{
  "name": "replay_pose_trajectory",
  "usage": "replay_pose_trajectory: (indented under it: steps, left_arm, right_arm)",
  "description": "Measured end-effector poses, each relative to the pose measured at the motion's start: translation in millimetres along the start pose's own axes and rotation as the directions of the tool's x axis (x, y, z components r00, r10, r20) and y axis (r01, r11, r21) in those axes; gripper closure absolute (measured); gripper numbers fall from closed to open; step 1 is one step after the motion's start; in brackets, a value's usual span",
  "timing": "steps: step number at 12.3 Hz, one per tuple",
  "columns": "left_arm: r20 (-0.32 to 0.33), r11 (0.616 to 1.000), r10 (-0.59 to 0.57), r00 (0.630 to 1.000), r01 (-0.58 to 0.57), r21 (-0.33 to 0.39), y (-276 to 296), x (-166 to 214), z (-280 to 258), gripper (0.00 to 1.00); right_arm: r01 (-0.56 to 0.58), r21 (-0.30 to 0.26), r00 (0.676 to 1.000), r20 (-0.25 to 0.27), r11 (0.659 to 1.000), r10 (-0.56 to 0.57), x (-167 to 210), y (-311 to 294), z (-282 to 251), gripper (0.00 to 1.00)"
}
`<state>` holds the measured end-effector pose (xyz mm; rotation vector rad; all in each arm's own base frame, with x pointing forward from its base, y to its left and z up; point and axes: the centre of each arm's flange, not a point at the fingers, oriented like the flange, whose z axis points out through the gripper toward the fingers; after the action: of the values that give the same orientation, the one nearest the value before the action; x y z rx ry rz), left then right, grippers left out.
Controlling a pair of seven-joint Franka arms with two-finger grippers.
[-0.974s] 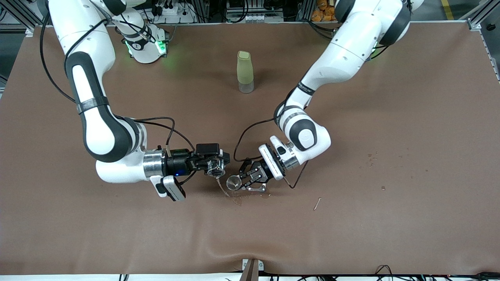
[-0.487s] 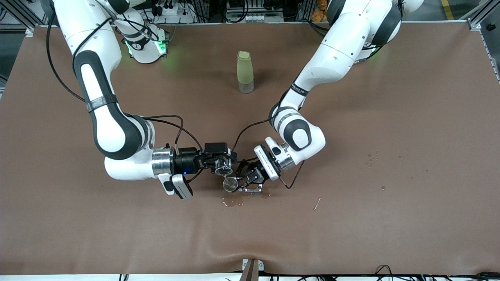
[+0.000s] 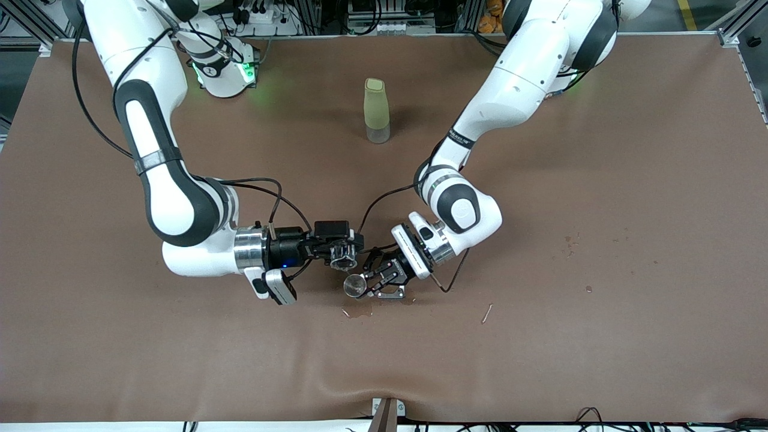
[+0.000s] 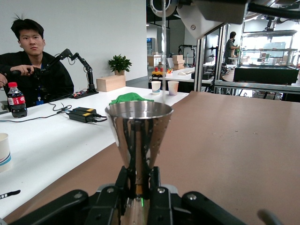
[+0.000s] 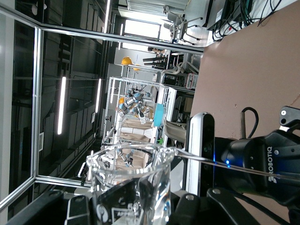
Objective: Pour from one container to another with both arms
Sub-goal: 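Tilt the jigger with the left gripper over the beaker held by the right gripper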
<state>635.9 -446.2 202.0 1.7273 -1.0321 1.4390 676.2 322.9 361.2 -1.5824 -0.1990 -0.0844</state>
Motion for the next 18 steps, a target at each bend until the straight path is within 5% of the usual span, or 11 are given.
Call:
replay_pose_trajectory:
  steps: [18]
  left_arm:
    - [-0.004, 1.0, 0.001, 1.0, -0.001, -0.003, 2.0, 2.1, 1.7, 0.79]
  right_arm:
    - [-0.321, 0.106, 0.945, -0.034, 0.941, 0.326, -0.9, 0.7, 7.4, 0.88]
